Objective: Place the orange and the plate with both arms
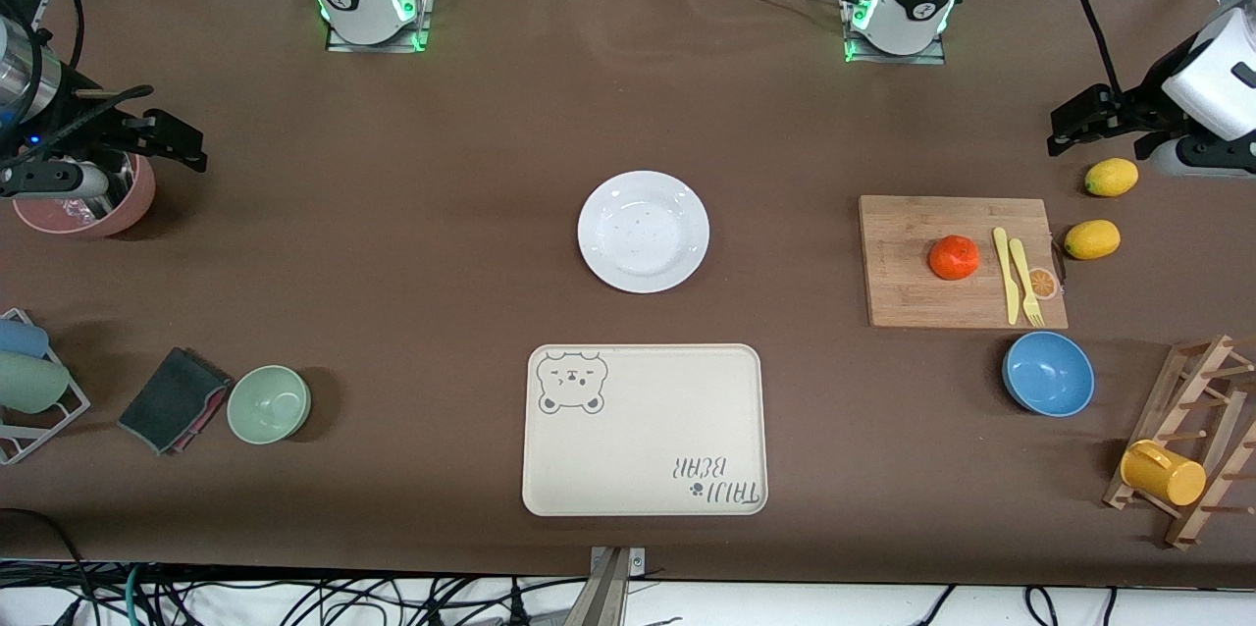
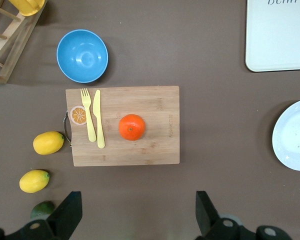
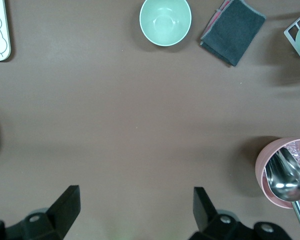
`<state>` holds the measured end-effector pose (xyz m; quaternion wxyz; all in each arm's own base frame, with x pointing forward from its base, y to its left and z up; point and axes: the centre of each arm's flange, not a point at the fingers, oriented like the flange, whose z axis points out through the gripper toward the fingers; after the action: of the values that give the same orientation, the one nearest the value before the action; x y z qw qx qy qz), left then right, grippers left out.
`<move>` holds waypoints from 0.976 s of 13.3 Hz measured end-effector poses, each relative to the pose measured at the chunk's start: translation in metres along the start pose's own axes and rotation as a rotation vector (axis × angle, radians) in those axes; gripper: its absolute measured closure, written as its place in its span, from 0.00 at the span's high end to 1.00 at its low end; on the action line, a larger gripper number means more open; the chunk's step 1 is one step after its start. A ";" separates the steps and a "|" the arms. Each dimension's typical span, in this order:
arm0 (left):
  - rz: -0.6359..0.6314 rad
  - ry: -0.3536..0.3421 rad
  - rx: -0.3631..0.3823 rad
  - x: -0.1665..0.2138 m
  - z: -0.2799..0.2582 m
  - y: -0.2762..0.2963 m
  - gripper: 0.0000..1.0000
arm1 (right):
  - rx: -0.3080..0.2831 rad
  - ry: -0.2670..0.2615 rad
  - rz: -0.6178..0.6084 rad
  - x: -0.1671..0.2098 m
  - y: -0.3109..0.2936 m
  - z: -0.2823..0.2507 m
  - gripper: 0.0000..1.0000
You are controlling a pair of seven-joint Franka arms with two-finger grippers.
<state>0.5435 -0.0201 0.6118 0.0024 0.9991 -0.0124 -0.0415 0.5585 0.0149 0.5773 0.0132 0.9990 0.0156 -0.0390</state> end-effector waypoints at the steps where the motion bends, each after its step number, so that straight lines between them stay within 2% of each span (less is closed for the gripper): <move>1: 0.000 0.000 0.000 0.000 0.000 0.000 1.00 | 0.000 0.000 0.000 0.000 0.000 0.000 1.00; 13: -0.008 0.004 -0.001 0.001 0.000 -0.004 1.00 | 0.000 -0.001 0.000 0.000 0.000 0.000 1.00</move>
<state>0.5445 -0.0156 0.6116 0.0027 0.9992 -0.0083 -0.0394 0.5585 0.0149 0.5772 0.0132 0.9990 0.0157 -0.0394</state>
